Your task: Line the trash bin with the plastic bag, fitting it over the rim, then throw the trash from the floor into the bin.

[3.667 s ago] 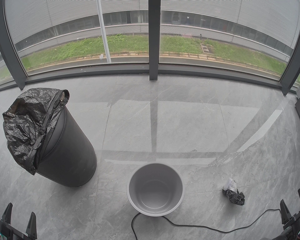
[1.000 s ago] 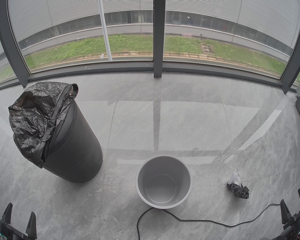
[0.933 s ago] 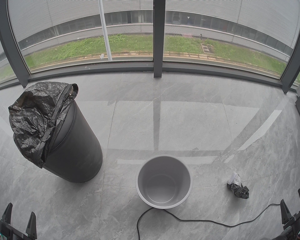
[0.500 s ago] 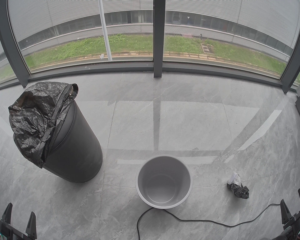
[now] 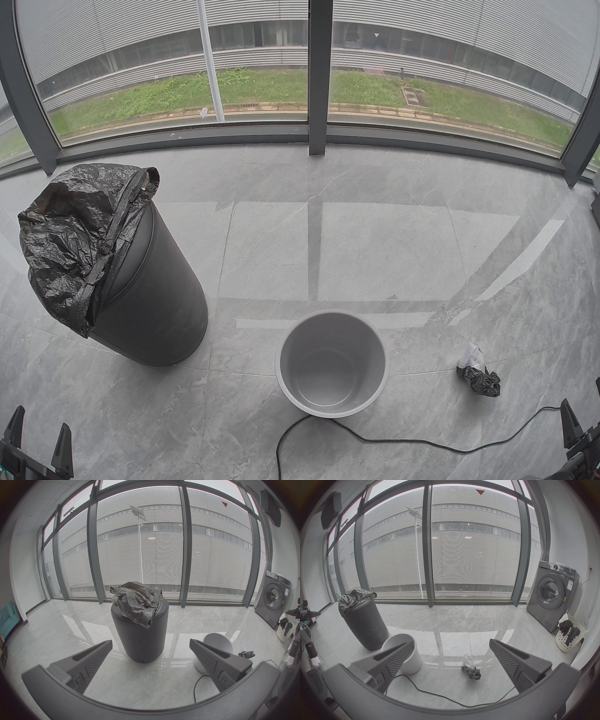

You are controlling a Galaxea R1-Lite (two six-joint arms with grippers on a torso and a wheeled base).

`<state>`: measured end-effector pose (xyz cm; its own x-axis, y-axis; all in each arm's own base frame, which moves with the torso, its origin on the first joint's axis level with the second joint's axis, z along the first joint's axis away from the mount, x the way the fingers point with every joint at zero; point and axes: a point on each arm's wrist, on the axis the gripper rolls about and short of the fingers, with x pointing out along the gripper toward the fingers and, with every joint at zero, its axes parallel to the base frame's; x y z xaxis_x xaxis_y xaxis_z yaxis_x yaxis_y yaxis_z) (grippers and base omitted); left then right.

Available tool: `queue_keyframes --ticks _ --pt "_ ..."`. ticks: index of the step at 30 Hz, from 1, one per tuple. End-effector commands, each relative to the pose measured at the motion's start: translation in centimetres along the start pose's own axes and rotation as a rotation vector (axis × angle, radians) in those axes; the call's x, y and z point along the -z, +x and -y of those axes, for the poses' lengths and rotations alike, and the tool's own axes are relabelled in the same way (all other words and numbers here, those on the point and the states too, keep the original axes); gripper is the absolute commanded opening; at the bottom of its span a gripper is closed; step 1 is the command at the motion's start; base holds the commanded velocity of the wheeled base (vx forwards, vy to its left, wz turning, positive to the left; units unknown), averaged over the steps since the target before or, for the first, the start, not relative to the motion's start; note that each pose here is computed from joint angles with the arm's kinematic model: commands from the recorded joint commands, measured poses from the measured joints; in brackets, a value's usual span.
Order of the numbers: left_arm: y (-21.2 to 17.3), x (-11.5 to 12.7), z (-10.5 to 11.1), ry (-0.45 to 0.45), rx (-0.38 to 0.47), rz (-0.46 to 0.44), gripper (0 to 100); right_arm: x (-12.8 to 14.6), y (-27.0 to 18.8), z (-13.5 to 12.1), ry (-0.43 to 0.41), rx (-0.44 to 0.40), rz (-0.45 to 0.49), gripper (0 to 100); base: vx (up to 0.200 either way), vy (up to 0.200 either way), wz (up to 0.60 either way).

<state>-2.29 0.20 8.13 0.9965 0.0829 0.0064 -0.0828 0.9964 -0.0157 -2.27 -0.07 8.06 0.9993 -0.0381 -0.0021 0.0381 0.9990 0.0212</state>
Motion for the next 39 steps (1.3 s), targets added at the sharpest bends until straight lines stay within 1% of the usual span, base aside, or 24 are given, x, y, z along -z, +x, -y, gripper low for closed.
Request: queue_keyframes --ticks 1,10,16,25,37,39 --pt "0.0 0.52 -0.01 0.0 0.002 0.0 100 0.47 0.05 0.01 0.0 0.0 -0.007 100 0.0 0.0 0.0" --pt "0.0 0.52 -0.01 0.003 0.002 0.0 100 0.47 0.05 0.01 0.0 0.0 -0.007 100 0.0 0.2 0.0" --pt "0.0 0.52 -0.01 0.003 0.002 0.0 100 0.47 0.05 0.01 0.0 0.0 -0.007 100 0.2 0.2 0.0" --pt "0.0 0.52 -0.01 0.003 0.002 0.0 100 0.47 0.05 0.01 0.0 0.0 -0.007 100 0.0 0.2 0.0" --pt "0.0 0.52 -0.01 0.004 0.002 0.0 100 0.47 0.05 0.01 0.0 0.0 -0.007 100 0.0 0.0 0.0" --pt "0.0 0.54 -0.01 0.005 0.002 -0.002 100 0.47 0.05 0.01 0.0 0.0 -0.007 100 0.2 0.0 0.0"
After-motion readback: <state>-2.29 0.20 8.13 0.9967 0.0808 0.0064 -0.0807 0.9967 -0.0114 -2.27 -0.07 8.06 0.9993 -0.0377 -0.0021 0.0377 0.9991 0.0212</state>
